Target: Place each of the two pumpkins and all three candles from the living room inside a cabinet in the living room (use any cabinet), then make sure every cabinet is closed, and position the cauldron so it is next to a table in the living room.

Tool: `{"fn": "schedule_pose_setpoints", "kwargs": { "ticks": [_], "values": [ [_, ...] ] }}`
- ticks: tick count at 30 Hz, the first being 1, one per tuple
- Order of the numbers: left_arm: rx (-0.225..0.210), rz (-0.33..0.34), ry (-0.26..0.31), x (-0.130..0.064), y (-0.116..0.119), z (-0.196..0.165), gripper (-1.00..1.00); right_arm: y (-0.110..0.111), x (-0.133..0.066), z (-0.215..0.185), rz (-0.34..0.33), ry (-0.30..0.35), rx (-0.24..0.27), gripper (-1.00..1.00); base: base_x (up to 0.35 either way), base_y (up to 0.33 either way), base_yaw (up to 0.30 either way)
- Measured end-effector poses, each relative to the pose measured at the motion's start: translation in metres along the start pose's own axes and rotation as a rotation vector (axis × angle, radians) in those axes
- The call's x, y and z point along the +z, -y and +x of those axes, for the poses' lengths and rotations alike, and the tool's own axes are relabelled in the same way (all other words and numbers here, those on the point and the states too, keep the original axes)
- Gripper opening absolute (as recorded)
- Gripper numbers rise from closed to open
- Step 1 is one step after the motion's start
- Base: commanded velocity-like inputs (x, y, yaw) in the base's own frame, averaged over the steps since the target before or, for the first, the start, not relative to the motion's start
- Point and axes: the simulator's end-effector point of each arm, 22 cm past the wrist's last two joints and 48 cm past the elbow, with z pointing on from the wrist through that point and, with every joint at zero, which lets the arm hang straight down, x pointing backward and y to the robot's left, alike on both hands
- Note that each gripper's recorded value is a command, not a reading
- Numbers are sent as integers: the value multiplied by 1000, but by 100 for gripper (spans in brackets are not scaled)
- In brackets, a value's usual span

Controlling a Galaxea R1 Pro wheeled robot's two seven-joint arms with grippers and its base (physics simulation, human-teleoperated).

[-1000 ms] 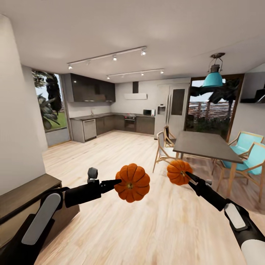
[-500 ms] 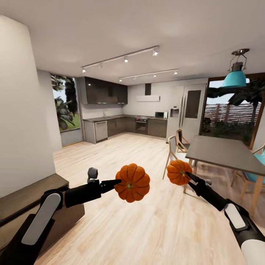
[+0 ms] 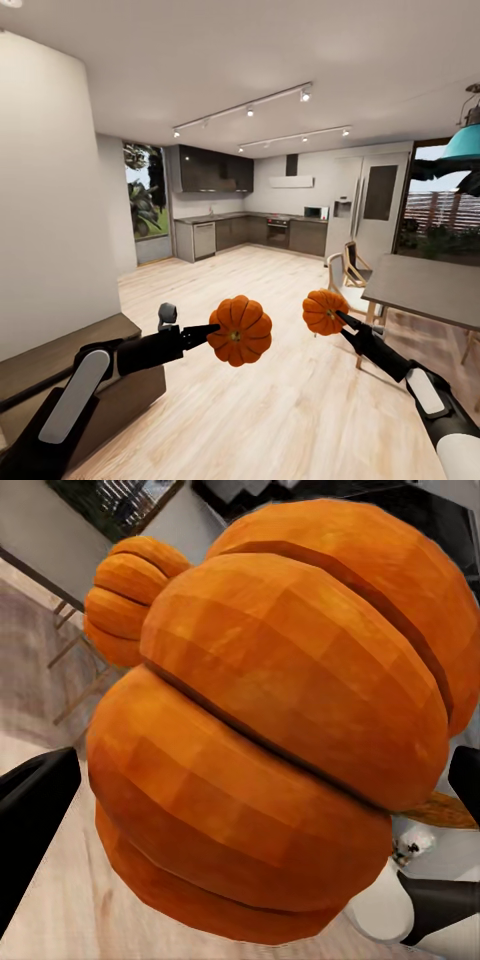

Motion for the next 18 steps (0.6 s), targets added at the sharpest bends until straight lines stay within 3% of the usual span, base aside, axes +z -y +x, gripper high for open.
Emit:
{"fn": "schedule_pose_setpoints", "kwargs": {
  "ticks": [6, 18],
  "values": [
    [6, 2, 1, 0, 3, -1, -100, -4, 0, -1, -4, 1, -5, -100, 6, -10, 228],
    [5, 2, 1, 0, 2, -1, -100, -3, 0, 0, -3, 0, -3, -100, 0, 0, 96]
  ]
}}
